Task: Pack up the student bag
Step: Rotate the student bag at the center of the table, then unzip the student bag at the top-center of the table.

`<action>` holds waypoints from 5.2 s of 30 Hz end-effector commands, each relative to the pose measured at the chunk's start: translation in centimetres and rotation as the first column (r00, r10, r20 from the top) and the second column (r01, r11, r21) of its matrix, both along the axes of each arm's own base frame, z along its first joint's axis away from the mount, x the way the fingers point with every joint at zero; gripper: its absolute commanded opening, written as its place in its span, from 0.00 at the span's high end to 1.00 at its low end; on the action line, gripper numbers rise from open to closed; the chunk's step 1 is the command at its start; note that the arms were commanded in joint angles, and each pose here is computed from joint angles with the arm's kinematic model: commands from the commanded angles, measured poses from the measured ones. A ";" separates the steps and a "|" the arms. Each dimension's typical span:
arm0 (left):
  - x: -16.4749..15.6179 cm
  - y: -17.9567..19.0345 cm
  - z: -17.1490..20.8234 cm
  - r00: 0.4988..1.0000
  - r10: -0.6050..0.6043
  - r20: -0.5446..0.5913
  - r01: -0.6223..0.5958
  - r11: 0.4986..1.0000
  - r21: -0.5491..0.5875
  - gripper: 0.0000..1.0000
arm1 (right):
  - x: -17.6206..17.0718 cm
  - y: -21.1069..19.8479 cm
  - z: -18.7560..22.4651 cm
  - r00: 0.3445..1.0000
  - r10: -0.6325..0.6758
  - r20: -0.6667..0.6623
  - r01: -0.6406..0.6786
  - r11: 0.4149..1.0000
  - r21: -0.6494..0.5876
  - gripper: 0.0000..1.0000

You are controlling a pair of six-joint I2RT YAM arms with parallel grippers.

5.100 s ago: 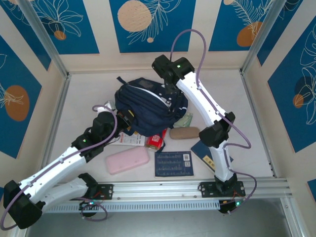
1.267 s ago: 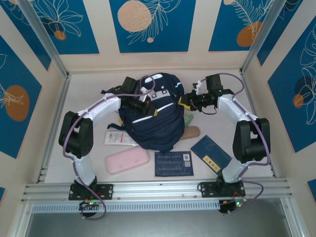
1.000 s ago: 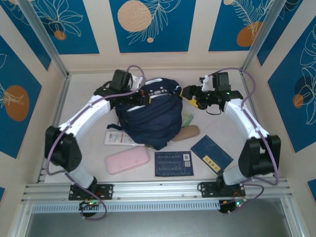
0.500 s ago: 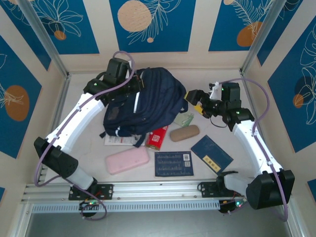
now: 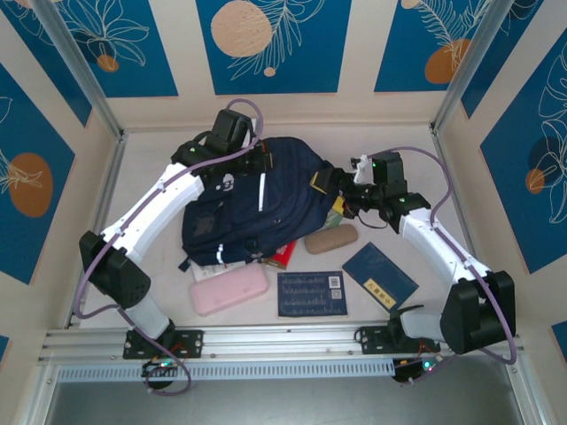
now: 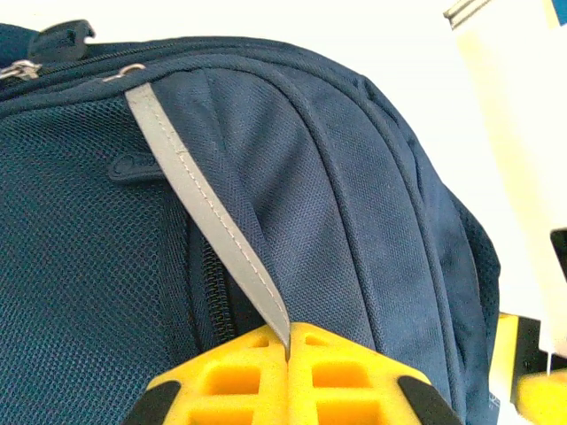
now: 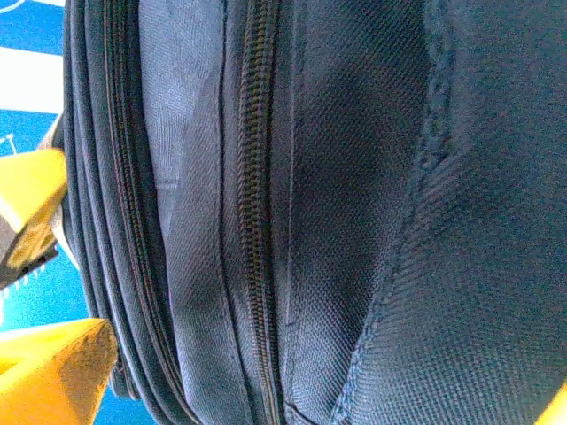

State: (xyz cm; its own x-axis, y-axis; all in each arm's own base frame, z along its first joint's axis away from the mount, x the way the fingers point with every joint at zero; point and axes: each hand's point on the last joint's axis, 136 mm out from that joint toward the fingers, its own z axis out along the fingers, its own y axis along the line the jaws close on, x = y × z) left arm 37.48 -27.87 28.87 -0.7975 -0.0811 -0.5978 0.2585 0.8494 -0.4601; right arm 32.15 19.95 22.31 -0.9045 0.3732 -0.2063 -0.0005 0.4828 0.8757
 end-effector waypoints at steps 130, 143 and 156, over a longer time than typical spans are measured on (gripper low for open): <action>-17.1 0.4 -10.4 0.918 -0.391 -0.074 0.372 0.909 -0.189 0.95 | -2.7 4.1 -5.3 0.981 -0.163 -0.101 0.153 0.984 -0.095 1.00; -18.4 -4.8 -9.1 0.828 -0.541 -0.146 0.512 0.836 -0.196 0.87 | -3.3 4.0 -7.5 0.981 -0.156 -0.112 0.139 0.980 -0.142 1.00; -17.0 -7.7 -12.4 0.801 -0.538 -0.262 0.510 0.843 -0.173 0.80 | -3.9 5.2 -7.7 0.993 -0.060 -0.099 0.049 0.992 -0.117 1.00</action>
State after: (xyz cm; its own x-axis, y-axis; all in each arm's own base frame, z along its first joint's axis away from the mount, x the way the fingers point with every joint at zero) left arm 19.67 -32.92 14.28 -0.8964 0.3457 -0.2774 0.4423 0.6554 -0.6123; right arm 29.13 23.04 13.91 -0.8537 0.4952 -0.1611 0.2014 0.5992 0.7748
